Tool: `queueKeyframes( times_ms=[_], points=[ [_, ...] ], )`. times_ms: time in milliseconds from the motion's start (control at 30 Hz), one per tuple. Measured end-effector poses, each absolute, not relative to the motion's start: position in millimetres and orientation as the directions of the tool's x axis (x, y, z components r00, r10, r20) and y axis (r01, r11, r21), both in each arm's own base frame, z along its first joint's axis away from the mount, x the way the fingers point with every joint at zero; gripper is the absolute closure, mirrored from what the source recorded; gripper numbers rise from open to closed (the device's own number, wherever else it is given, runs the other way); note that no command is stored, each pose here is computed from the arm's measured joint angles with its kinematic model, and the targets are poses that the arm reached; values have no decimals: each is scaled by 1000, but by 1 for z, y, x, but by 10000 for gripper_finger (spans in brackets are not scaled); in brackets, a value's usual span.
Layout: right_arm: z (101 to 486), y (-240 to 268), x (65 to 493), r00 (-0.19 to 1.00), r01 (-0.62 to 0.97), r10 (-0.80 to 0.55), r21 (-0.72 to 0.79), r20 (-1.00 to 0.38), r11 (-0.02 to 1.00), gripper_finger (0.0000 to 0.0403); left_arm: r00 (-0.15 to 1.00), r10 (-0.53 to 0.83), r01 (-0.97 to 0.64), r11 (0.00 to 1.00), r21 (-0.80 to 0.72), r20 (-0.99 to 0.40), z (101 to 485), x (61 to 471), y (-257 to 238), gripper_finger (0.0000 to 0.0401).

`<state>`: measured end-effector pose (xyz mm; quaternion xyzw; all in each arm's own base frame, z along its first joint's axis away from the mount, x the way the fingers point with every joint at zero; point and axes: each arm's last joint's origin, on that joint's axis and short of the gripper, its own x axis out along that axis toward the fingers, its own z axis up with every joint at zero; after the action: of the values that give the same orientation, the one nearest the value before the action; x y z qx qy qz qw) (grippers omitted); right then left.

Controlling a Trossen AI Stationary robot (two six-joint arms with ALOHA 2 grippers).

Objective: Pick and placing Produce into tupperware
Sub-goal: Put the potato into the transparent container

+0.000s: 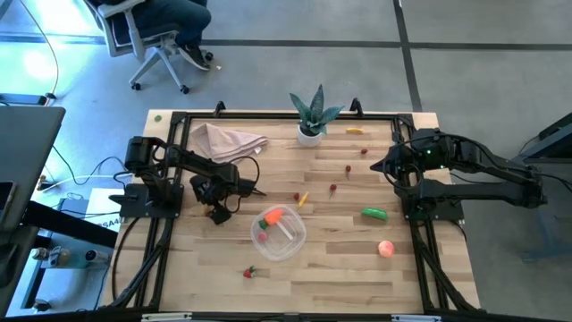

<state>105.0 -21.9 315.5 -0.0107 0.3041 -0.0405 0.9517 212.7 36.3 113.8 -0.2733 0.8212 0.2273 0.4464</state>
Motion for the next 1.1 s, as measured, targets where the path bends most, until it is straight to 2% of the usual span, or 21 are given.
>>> queueKeyframes(
  times_ms=[733, 1100],
  points=[
    [316, -22, 105, 812, 71, -84, -45, -578, 996, 402, -452, -212, -603, 789, 122, -866, 113, 213, 37, 109],
    [315, -22, 105, 811, 71, -83, -45, -579, 996, 402, -446, -214, -607, 786, 119, -869, 113, 214, 37, 166]
  ],
)
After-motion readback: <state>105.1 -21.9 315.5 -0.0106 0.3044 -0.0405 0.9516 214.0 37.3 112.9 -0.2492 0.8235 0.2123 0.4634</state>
